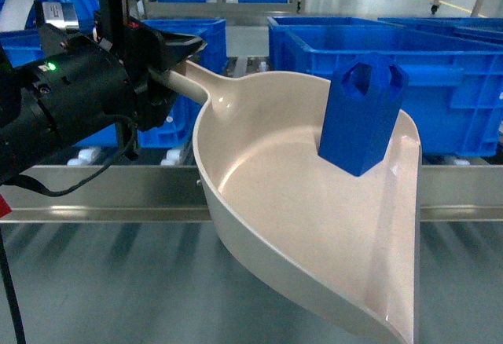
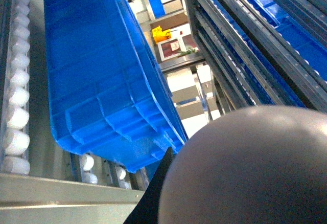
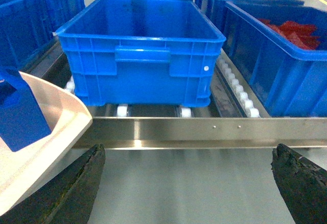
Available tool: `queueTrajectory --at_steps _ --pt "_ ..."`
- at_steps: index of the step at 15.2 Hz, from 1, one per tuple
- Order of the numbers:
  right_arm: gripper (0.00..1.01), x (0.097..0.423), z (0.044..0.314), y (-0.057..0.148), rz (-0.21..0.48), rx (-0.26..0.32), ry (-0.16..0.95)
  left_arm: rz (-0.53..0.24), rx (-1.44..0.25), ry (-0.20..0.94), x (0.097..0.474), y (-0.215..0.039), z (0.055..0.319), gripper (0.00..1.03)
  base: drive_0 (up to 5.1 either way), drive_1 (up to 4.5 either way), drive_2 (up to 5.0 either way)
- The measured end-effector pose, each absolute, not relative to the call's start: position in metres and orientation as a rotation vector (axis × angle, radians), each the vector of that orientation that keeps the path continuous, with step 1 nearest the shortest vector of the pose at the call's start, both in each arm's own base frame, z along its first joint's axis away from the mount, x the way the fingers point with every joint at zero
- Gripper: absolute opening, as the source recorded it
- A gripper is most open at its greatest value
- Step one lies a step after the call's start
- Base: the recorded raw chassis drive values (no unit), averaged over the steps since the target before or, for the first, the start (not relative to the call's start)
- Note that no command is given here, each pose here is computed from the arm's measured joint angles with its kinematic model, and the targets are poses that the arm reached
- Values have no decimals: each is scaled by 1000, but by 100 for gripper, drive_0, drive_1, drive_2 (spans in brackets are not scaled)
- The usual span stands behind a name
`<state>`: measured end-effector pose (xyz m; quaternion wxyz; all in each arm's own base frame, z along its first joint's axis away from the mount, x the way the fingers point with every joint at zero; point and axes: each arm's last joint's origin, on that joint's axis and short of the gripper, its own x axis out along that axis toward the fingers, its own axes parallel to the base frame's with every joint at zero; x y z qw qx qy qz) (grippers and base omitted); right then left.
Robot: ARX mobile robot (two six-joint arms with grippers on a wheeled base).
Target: Place part in tray to right shelf
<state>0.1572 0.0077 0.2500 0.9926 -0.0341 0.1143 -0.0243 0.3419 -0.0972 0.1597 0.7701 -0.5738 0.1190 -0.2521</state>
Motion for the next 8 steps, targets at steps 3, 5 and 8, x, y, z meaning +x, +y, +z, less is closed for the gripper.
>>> queueTrajectory --at_steps 3,5,8 --pt "98 157 250 8 -49 -68 228 -544 -1244 259 342 -97 159 12 12 444 -420" --pt "98 157 250 8 -49 -68 228 -543 -1245 260 342 -97 159 12 6 439 -428" --pt "98 158 250 8 -49 -69 230 -549 -1238 274 342 -97 159 12 0 0 0"
